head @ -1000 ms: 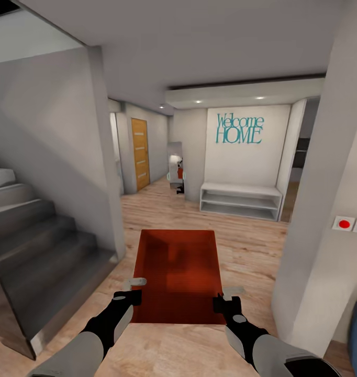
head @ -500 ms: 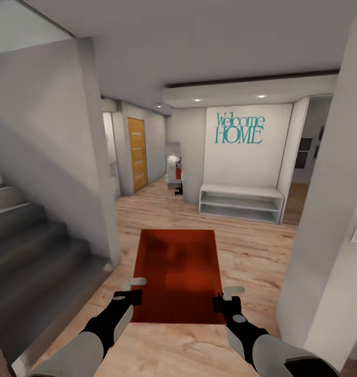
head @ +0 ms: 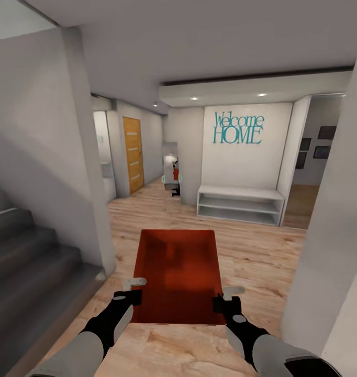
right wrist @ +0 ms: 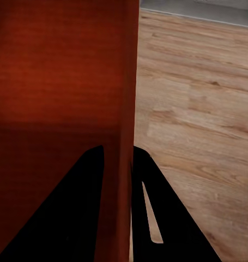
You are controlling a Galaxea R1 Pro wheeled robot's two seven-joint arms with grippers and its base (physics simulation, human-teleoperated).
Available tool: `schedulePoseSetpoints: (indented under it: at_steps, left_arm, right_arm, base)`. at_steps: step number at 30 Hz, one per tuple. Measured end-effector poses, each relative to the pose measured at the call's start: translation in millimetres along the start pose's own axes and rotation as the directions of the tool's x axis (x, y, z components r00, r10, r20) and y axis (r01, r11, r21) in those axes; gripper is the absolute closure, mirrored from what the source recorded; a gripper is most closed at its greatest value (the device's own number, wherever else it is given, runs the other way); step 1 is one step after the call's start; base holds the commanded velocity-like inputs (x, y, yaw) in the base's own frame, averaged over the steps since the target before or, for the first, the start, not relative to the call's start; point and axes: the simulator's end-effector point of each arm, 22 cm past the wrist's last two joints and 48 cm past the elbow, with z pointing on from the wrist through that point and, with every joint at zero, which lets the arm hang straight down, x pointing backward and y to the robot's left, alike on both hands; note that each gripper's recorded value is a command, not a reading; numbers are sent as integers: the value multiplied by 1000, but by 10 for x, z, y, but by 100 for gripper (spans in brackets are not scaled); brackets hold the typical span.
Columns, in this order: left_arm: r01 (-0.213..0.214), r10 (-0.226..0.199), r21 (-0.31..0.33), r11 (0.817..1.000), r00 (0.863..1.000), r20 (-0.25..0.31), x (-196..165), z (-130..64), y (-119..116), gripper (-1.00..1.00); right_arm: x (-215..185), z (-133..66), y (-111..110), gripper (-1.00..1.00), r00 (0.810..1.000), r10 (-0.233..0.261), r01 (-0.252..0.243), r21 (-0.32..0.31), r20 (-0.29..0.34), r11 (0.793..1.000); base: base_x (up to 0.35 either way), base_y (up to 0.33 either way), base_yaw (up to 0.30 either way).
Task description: Move the two storage containers from the living room to the garage. In the garage, place one container on the floor and stack the other container on top of it (either order is fine).
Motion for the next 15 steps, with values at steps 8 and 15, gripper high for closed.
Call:
schedulePoseSetpoints:
  at_steps: [8,15]
  left_arm:
    - [0,0,0,1000,1000,0,0,0,1,100]
    - [1,-1,0,1000,1000,1,-1,1,2,100]
  right_arm:
    - [0,0,1,100,1000,0,0,0,0,1000]
    - [-4,0,2,100,1000,-1,1,1,1,1000]
  base:
    - [321,0,0]
    - [322,0,0]
